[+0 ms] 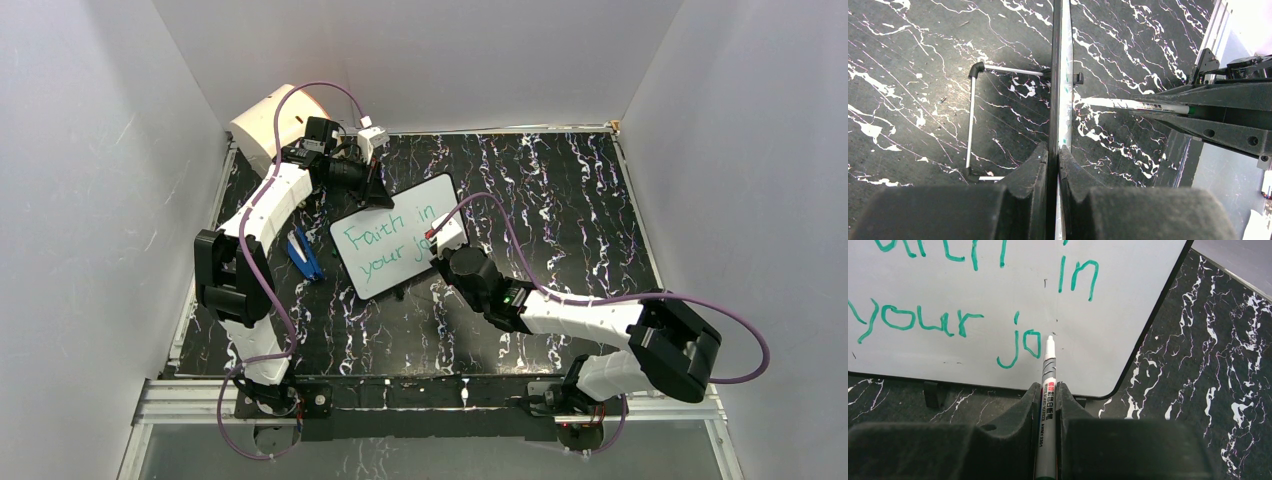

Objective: Write a sentence on the whiteboard

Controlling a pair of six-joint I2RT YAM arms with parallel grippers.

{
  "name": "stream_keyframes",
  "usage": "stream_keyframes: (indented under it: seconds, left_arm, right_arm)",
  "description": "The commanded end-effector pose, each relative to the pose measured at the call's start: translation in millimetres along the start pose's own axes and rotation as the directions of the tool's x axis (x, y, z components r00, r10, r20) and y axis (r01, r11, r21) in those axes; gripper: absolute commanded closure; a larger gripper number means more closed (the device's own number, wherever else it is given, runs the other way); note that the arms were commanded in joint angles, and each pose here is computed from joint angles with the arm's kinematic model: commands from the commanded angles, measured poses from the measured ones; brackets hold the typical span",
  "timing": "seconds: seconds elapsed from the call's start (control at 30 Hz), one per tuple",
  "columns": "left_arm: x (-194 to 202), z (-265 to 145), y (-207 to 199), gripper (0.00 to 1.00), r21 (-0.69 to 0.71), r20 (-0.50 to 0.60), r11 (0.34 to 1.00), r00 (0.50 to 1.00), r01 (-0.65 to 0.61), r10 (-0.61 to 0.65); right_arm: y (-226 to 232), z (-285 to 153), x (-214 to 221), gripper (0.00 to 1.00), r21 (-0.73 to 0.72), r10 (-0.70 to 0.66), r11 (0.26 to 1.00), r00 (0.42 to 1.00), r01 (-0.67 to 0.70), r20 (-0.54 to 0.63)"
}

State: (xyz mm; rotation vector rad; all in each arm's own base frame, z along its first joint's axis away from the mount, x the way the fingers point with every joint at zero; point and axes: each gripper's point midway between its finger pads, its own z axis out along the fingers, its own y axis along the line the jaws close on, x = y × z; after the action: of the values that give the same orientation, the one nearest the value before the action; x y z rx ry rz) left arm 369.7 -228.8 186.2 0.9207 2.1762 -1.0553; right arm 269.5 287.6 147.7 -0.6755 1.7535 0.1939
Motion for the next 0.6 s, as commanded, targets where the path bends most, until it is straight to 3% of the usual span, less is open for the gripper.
stream_keyframes:
  seconds: [0.0, 0.57]
  left_arm:
    - [33.7, 7.3, 17.0, 1.0, -0.082, -0.11, 0.995, 0.992, 0.049, -0.058]
    - [35.4, 9.5, 17.6, 1.0, -0.077, -0.115, 0.995, 0.991, 0.056, -0.065]
  right_arm:
    - [-3.1, 2.0, -13.6, 1.0, 0.012, 0.035, 0.999, 0.998, -0.036, 0.052]
    - [-1.5, 5.0, -14.9, 1.0, 0.002, 0.024, 1.0, 0.997, -0.025, 0.068]
